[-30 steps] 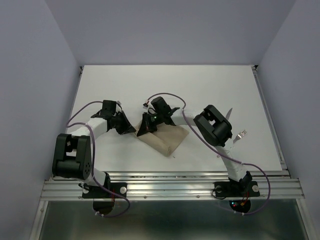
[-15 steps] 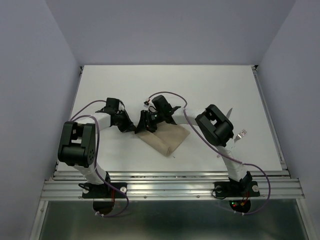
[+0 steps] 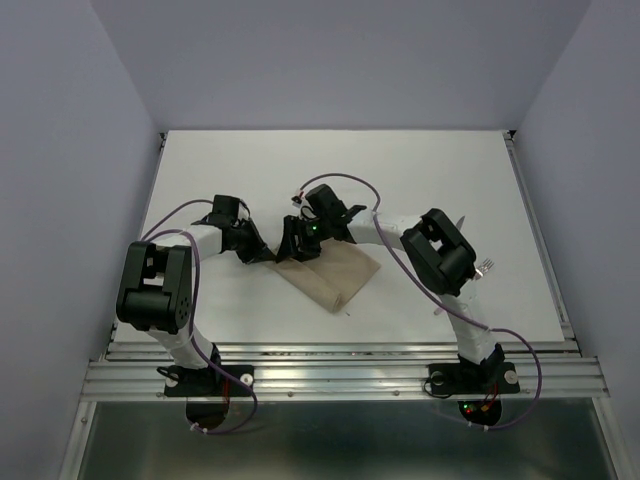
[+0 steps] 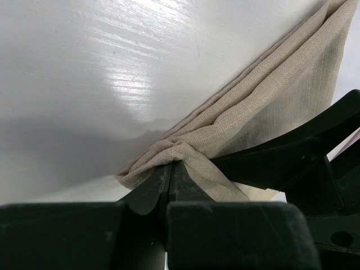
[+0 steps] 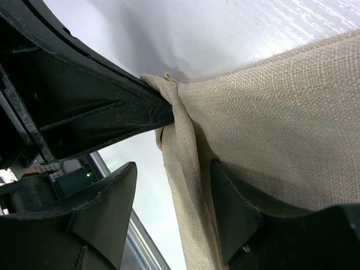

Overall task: Fold the napkin into a case and place the utensils inside
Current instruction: Fold the lower triangle-folded napkin at the center of the board.

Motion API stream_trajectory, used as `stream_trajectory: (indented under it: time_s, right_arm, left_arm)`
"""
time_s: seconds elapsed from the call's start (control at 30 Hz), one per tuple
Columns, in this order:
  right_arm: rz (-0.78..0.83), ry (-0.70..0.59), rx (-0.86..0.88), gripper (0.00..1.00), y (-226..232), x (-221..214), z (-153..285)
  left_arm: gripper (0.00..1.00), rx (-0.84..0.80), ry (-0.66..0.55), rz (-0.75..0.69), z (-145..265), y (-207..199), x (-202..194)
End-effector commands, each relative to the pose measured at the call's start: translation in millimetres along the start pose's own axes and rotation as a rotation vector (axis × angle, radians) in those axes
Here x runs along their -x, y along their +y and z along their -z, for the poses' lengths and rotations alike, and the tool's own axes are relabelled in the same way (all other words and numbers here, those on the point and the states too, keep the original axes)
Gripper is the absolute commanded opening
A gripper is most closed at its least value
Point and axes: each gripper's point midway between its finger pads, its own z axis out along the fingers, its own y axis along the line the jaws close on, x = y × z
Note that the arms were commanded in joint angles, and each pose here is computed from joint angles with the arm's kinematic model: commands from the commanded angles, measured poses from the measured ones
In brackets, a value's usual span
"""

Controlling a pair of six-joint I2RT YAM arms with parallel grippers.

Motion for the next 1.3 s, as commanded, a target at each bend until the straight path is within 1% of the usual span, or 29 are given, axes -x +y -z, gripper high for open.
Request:
stream_trajectory:
  time_s: [0.0, 0.13, 0.2, 0.3, 0.5, 0.67, 0.7, 0.8, 0.83, 0.9, 1.13, 1.23, 1.27]
  right_arm:
    - [0.075, -0.053, -0.056, 0.6, 6, 13, 9]
    - [0.107, -0.056, -0.05, 0.59, 13, 14, 9]
    - [0.109, -0.044, -0.051, 0.59, 11, 13, 7]
    - [0.117, -0.002, -0.051, 0.59, 11, 1, -3]
    - [0.128, 0.009, -0.051, 0.52, 11, -3, -8]
    - [0.122, 0.01, -0.056, 0.35, 8, -4, -10]
    - [0.12, 0.009, -0.055, 0.28, 8, -4, -10]
    - [0.118, 0.002, -0.065, 0.14, 6, -4, -10]
    - [0.119, -0.007, -0.072, 0.07, 6, -2, -8]
    - [0.118, -0.015, -0.081, 0.01, 4, -1, -8]
    - [0.122, -0.015, -0.036, 0.01, 15, 0, -6]
    - [0.121, -0.009, -0.028, 0.01, 15, -2, -7]
    - [0.117, -0.005, -0.029, 0.01, 14, -3, -9]
  left_arm:
    - [0.0, -0.039, -0.036, -0.029, 8, -16, 10]
    - [0.0, -0.042, -0.035, -0.034, 9, -16, 10]
    - [0.0, -0.044, -0.035, -0.033, 9, -17, 10]
    - [0.0, -0.047, -0.033, -0.035, 9, -17, 10]
    - [0.0, -0.066, -0.038, -0.039, 12, -21, 9]
    - [0.0, -0.091, -0.065, -0.057, 22, -30, 14]
    - [0.0, -0.093, -0.067, -0.058, 23, -31, 15]
    - [0.0, -0.096, -0.066, -0.062, 24, -32, 15]
    - [0.0, -0.096, -0.069, -0.062, 25, -33, 15]
    - [0.0, -0.103, -0.078, -0.07, 28, -35, 16]
    - [0.01, -0.11, -0.107, -0.103, 45, -44, 20]
    - [0.07, -0.121, -0.123, -0.117, 51, -50, 24]
    - [0.11, -0.131, -0.134, -0.125, 54, -54, 28]
